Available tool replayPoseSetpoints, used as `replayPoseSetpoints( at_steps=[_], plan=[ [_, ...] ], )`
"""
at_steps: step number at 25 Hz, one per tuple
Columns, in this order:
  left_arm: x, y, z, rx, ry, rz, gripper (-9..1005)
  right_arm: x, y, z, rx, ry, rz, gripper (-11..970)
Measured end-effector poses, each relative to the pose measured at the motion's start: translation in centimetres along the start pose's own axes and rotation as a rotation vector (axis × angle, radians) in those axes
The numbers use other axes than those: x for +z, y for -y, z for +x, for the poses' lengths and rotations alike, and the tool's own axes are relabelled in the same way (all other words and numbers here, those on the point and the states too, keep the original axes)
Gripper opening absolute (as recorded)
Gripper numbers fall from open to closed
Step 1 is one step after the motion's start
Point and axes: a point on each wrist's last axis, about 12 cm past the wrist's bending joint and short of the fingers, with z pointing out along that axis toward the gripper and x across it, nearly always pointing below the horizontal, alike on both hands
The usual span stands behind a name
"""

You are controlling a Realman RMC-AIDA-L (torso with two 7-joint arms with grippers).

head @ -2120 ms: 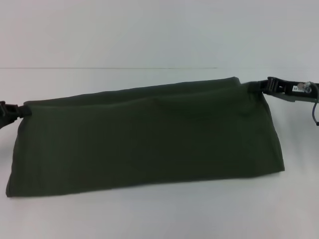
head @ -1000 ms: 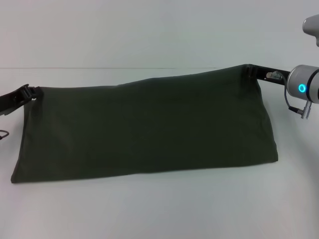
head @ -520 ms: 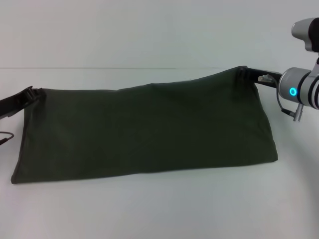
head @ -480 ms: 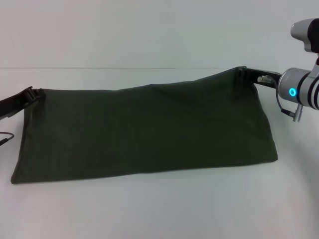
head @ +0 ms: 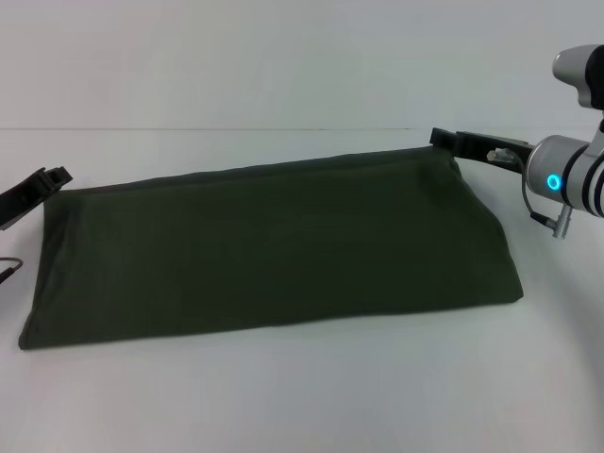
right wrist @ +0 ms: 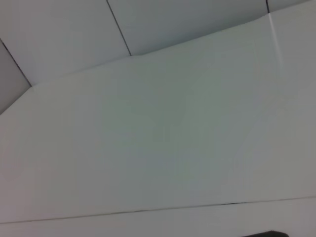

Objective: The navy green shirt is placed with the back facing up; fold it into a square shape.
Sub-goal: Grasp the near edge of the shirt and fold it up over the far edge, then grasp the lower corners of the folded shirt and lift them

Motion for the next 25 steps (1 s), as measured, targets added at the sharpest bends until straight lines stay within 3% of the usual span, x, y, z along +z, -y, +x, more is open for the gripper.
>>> replayPoseSetpoints(
  at_steps=[7, 12, 19, 23, 25],
  plan=[
    [0.2, 0.1, 0.4, 0.015, 0.021, -0.012, 190, -0.4, 0.4, 0.2, 0.013, 0.002, -0.017, 665],
    [-0.4, 0.8, 0.2, 0.026, 0.0, 0.102, 417, -1.5, 0.3, -0.2, -0.003, 0.015, -0.126, 809],
    [-1.8, 1.3, -0.5, 0.05, -0.091, 0.261, 651, -3.8, 0.0, -0.2, -0.109, 0.02, -0.332, 809],
    [-3.2, 1.5, -0.6, 0.134, -0.212, 0.36, 777, -4.8, 0.0, 0.6, -0.205, -0.011, -0.413, 809],
    [-3.8, 1.5, -0.8, 0.185, -0.26, 0.39, 782, -5.3, 0.0, 1.0, -0.255, -0.036, -0.448, 809]
  ],
)
